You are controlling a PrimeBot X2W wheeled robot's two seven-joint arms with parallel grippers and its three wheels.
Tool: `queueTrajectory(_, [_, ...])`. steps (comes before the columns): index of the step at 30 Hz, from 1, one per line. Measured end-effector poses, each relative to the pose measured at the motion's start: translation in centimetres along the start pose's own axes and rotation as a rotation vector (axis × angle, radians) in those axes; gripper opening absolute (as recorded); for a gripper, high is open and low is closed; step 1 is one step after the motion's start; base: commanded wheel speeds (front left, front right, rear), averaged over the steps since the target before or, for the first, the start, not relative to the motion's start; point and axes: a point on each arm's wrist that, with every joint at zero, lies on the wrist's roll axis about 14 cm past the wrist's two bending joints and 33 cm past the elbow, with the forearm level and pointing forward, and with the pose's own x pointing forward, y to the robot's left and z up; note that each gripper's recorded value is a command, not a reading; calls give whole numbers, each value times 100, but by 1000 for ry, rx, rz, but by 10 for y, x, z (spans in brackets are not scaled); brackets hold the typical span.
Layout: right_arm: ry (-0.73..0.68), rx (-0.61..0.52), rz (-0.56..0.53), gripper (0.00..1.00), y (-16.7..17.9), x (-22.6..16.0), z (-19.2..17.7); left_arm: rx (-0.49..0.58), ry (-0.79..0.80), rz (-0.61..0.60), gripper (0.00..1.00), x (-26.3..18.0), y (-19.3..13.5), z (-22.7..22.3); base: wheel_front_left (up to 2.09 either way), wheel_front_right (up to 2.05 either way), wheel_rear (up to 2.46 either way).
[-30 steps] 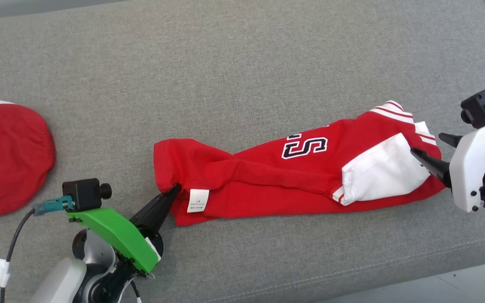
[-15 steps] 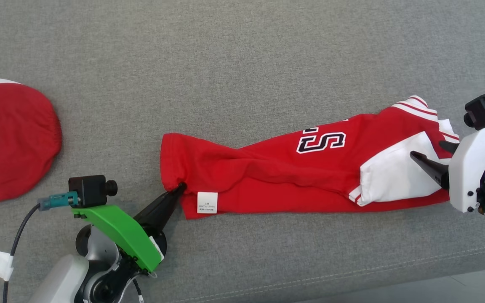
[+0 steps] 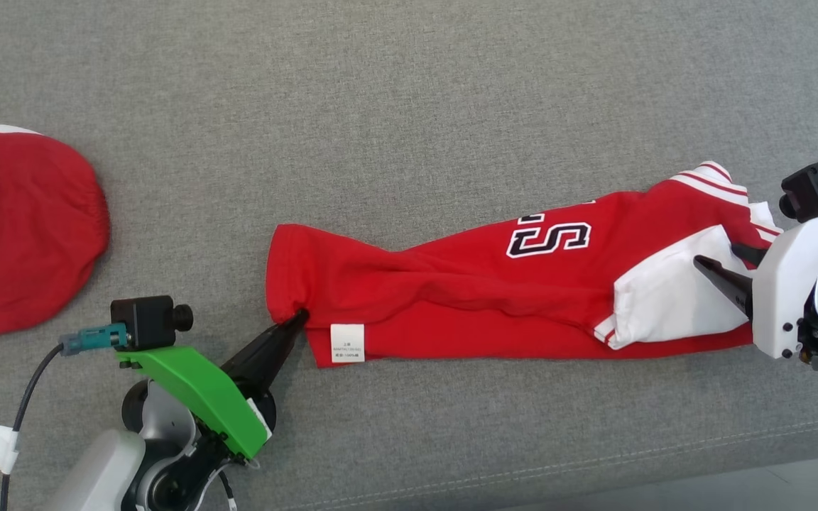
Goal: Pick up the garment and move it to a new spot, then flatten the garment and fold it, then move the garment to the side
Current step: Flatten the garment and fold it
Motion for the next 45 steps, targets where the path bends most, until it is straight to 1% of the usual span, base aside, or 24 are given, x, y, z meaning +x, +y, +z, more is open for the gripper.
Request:
queueTrajectory(2, [-7,4,-5,77,-2,0,1,0,1,0,0,0,0,0,0,0,0])
queueTrajectory(4, [-9,5,-13,70,-5,0,1,0,2,0,0,0,0,0,0,0,0])
queueTrajectory(6, [-8,5,-18,68,-6,0,0,0,3,0,0,1,0,0,0,0,0])
queueTrajectory(7, [-8,7,-19,69,-6,1,0,0,3,0,0,1,1,0,0,0,0])
queueTrajectory(10, [-5,12,-22,62,-8,2,-2,2,7,2,0,1,2,-1,0,0,0])
queueTrajectory(11, [-2,13,-23,64,-8,2,-3,3,8,3,0,0,2,-1,0,0,0])
queueTrajectory(12, [-1,16,-25,56,-9,3,-4,3,9,4,0,0,2,-1,0,0,0])
queueTrajectory(13, [2,19,-26,56,-9,3,-5,4,9,5,0,0,3,-1,0,0,0])
queueTrajectory(14, [5,25,-31,54,-10,4,-6,3,10,5,0,1,3,-1,0,0,0])
queueTrajectory(15, [9,28,-32,49,-10,5,-7,3,10,6,0,1,3,-1,0,0,0])
queueTrajectory(16, [12,31,-31,49,-10,6,-8,3,11,6,0,1,4,-1,0,0,0])
queueTrajectory(17, [15,32,-29,36,-9,6,-9,2,11,6,0,1,4,-1,0,0,0])
queueTrajectory(18, [13,32,-27,29,-8,7,-9,2,11,7,0,1,4,-1,0,0,0])
queueTrajectory(20, [1,36,-20,0,-6,8,-8,2,12,5,0,1,4,-1,0,0,0])
queueTrajectory(25, [-23,36,-10,0,-2,9,-2,3,10,7,0,1,5,0,0,0,0])
queueTrajectory(29, [-128,28,3,0,2,2,24,10,-4,5,0,0,5,4,0,0,0])
queueTrajectory(31, [-220,16,9,0,4,-7,49,21,-30,5,0,-2,4,12,0,0,0])
queueTrajectory(33, [-336,14,4,0,1,-22,79,61,-56,-2,0,-2,1,23,0,0,0])
queueTrajectory(36, [-505,27,-11,0,-4,-49,117,115,-120,-48,0,-4,-15,48,0,0,0])
queueTrajectory(38, [-600,39,5,0,0,-67,134,139,-164,-68,0,-9,-24,62,0,0,0])
queueTrajectory(41, [-722,58,23,0,5,-93,154,174,-183,-116,0,-17,-40,70,0,0,0])
queueTrajectory(45, [-897,95,57,0,9,-139,176,274,-178,-179,0,-35,-66,78,0,0,0])
